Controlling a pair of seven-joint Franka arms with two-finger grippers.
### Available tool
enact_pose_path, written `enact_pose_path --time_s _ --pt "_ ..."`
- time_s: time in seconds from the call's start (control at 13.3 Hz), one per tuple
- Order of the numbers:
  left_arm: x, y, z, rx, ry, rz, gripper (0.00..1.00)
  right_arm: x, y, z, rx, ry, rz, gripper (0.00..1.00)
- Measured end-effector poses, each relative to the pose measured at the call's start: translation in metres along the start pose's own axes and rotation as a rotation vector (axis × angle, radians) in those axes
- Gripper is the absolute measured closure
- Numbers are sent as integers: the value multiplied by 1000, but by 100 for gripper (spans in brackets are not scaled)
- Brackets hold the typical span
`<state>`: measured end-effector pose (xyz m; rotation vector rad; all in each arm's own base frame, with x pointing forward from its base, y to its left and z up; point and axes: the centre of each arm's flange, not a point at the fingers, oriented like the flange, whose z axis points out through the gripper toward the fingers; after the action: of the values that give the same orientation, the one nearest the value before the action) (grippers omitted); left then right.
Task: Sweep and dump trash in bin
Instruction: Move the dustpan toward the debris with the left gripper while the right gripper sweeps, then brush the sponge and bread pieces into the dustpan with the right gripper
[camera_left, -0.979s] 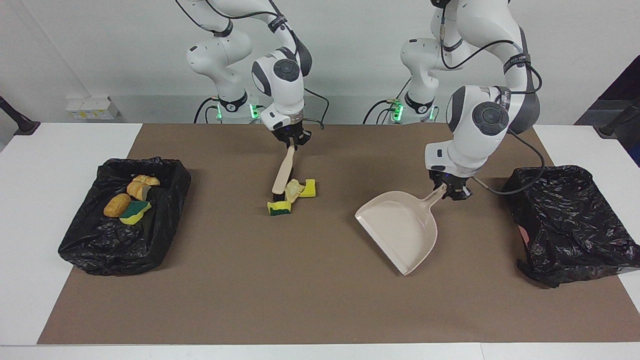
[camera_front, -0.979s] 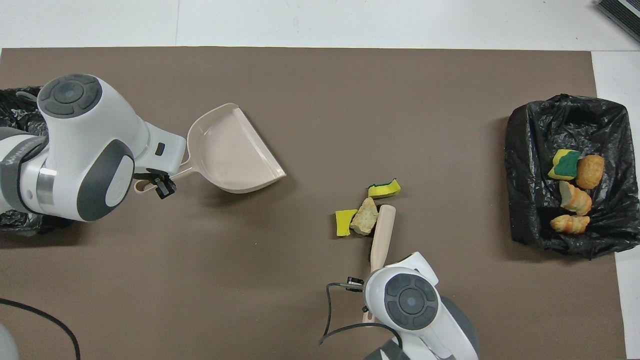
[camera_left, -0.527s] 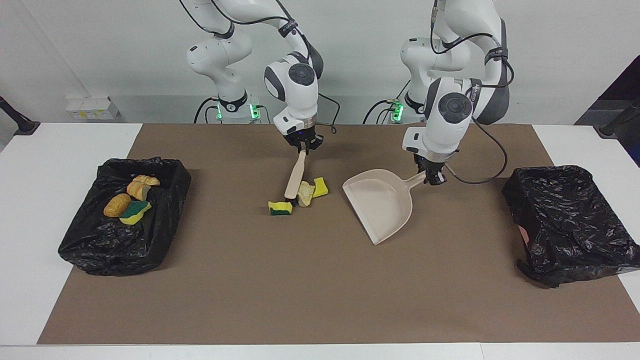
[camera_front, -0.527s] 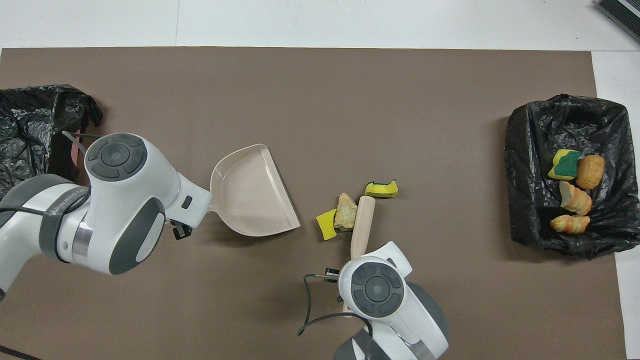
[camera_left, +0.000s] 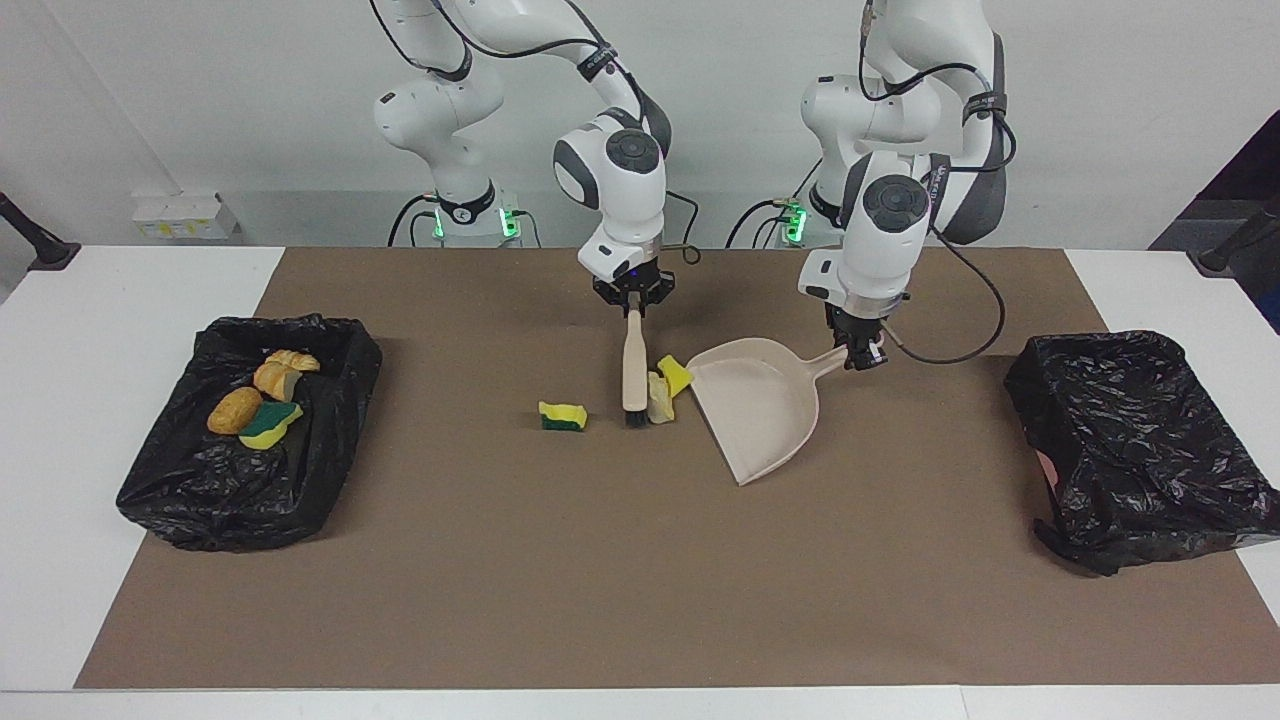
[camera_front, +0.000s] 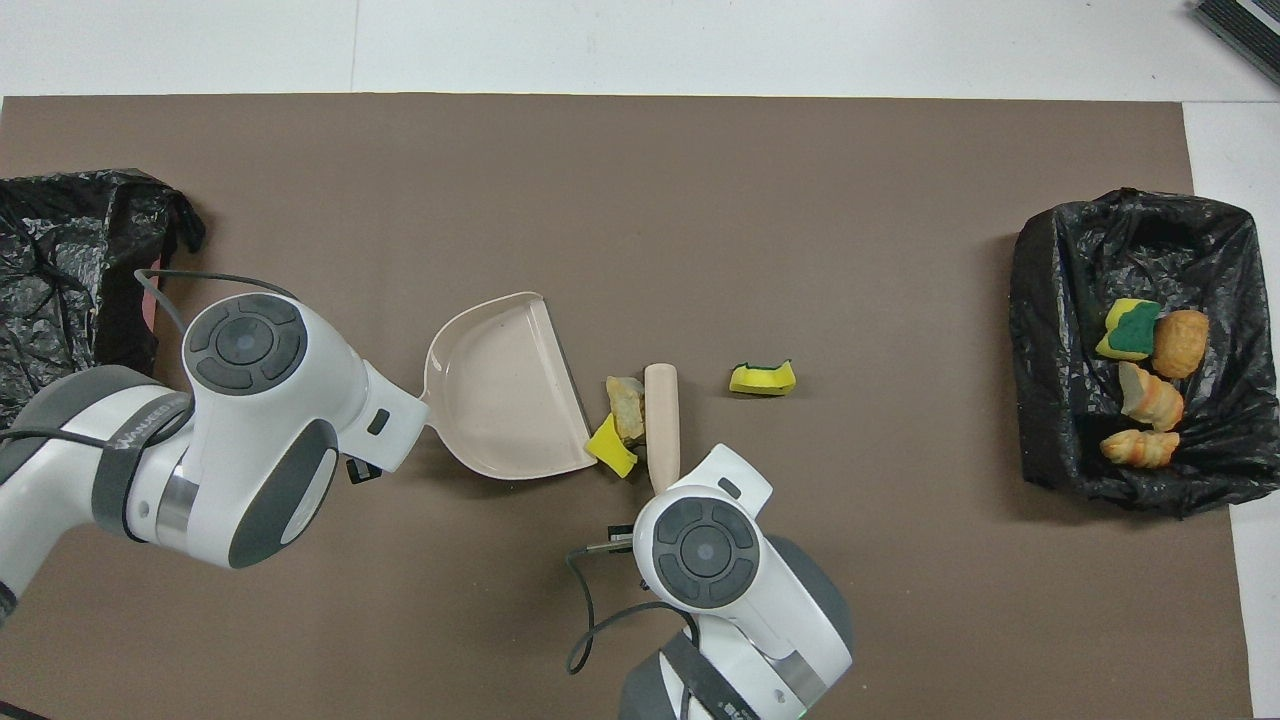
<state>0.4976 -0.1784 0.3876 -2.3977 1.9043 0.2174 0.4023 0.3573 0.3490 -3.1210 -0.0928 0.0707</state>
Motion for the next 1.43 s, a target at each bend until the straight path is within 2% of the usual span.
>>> enact_pose_path --time_s 0.15,0.45,0.6,0.83,0.98,1.2,1.43 --pt "-1 4 2 7 1 63 68 11 -4 -5 17 8 -22 74" --pt "-5 14 10 35 18 101 68 39 -37 -35 197 -13 33 74" --pt "-7 17 12 39 20 104 68 52 -48 -51 240 -10 58 74" --pt "-8 18 13 38 19 105 68 58 -30 -68 201 -87 79 74" --pt "-8 18 13 38 19 107 68 61 4 -82 129 -144 94 74" --pt "-9 18 13 37 19 107 68 68 49 -99 -11 -125 90 74" --pt "-11 18 15 33 17 107 68 84 97 -85 -90 -120 122 74"
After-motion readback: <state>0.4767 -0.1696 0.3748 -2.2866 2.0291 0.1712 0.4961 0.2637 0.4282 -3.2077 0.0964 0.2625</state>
